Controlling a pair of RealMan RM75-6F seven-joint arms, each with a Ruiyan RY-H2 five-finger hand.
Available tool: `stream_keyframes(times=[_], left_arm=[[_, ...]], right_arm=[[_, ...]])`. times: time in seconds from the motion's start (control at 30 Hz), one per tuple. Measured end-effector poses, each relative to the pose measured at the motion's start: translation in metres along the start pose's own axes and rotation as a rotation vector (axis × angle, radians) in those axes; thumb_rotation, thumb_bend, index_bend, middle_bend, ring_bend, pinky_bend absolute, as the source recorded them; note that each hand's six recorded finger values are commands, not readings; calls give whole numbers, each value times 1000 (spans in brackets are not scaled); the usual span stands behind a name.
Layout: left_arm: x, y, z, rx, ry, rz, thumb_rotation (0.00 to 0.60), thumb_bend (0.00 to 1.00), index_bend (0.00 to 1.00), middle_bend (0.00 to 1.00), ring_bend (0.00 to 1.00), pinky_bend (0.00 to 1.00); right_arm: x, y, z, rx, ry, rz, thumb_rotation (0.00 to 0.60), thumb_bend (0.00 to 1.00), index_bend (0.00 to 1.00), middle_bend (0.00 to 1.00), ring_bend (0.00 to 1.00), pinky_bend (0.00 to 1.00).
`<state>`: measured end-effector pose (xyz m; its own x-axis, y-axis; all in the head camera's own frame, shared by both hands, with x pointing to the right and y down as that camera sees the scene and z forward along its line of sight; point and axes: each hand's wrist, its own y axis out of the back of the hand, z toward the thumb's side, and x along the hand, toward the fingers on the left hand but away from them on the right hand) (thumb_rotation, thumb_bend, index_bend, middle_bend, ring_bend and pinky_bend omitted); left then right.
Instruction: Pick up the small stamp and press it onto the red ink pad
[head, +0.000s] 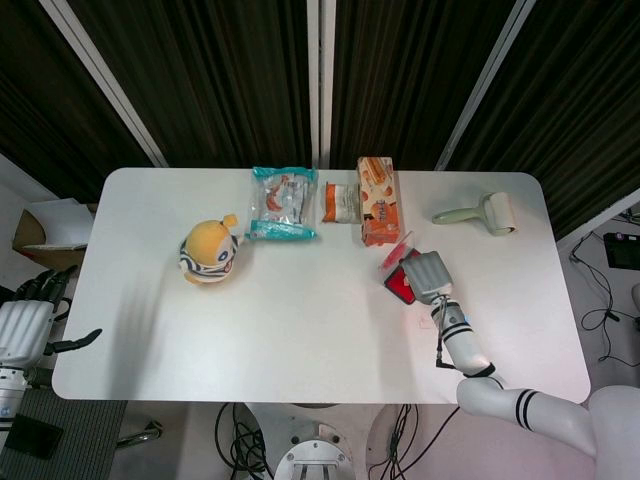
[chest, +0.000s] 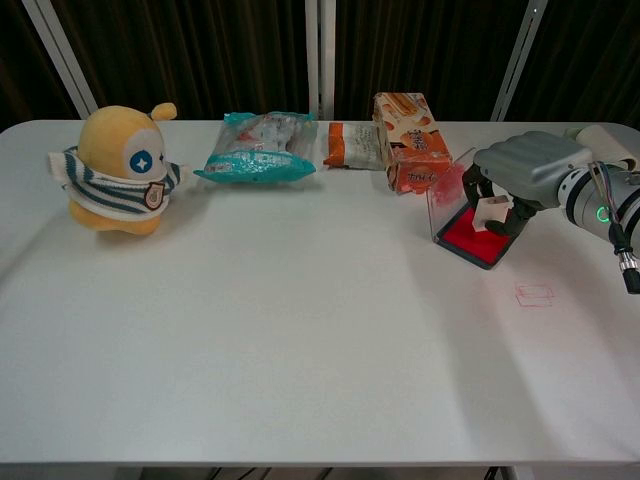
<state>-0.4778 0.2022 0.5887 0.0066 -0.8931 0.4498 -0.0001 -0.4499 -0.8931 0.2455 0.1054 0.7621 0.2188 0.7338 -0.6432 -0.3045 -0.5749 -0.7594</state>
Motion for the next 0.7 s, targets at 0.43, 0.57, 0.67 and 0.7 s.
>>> stream_keyframes(times=[0.43, 0.57, 0.67, 0.7], left_arm=[[1, 1, -1, -16, -5, 9, 348, 103, 54, 169, 118, 199], [1, 2, 0, -12, -6, 11, 346, 103, 54, 169, 118, 199], [1, 3, 2, -9, -9, 11, 348, 103, 54, 169, 118, 199], [1, 3, 3, -9, -9, 11, 348, 103, 54, 169, 118, 199]], right_arm=[[-5, -9, -1, -13, -1, 6, 600, 318, 614, 561, 730, 931], [-1, 1, -2, -29, 5, -26, 600, 318, 616, 563, 730, 931], [4, 14, -4, -52, 10, -61, 600, 318, 616, 563, 730, 931], [6, 18, -4, -60, 12, -73, 600, 318, 616, 563, 730, 931]])
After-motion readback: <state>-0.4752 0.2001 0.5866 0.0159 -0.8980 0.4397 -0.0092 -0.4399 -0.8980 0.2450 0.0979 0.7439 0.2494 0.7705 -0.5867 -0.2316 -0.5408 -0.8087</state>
